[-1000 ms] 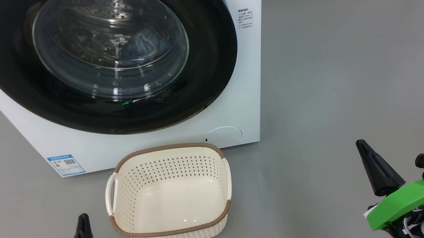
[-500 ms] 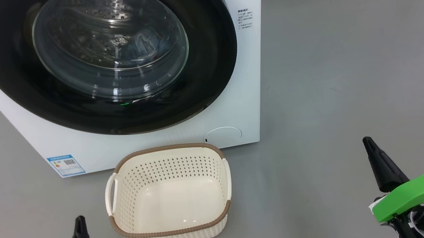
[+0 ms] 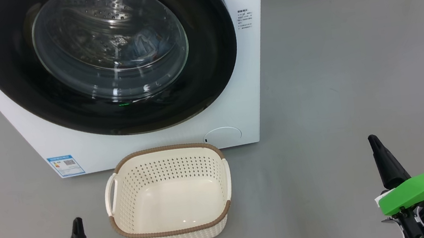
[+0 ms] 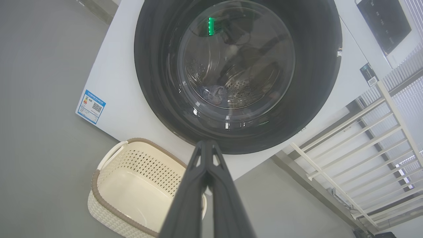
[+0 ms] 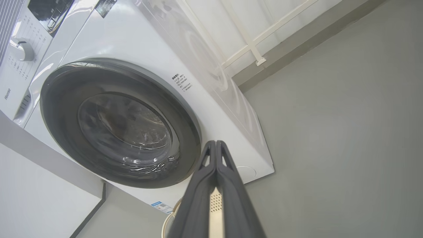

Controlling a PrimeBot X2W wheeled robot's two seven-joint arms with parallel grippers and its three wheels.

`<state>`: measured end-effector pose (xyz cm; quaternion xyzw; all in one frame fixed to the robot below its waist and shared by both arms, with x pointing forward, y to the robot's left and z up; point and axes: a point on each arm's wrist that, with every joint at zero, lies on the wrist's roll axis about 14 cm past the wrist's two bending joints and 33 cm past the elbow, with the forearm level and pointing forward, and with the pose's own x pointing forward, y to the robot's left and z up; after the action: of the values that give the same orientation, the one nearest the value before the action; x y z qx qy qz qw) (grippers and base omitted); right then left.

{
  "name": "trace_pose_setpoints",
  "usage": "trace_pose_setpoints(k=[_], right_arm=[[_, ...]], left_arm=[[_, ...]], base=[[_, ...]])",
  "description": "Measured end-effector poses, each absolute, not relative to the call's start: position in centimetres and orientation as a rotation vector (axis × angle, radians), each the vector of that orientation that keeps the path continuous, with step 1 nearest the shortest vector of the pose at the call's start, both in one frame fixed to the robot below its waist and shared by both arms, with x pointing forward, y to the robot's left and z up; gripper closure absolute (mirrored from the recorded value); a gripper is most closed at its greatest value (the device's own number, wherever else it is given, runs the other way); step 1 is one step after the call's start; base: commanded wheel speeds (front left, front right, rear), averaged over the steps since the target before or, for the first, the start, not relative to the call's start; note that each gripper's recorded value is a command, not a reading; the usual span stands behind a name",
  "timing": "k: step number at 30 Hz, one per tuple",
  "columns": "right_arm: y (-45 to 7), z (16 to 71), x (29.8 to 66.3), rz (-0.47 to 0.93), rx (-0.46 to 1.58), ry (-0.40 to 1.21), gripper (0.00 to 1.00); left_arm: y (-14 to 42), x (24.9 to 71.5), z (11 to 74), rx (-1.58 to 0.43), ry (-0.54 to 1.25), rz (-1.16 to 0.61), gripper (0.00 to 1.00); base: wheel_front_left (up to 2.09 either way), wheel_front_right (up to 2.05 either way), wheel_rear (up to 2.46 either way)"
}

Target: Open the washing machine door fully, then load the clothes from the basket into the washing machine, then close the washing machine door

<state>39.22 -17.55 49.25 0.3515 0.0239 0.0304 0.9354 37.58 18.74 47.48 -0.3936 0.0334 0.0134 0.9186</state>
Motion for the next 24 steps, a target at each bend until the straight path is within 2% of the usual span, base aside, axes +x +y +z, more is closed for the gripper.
trace_pose_setpoints(k=[24], right_arm=[[-18.54, 49.23, 39.24, 0.009, 0.962, 0.058, 1.00]], left_arm=[[18.80, 37.67, 47.38, -1.029, 0.088, 0.052, 1.00]], base=[[0.00, 0.00, 0.00]])
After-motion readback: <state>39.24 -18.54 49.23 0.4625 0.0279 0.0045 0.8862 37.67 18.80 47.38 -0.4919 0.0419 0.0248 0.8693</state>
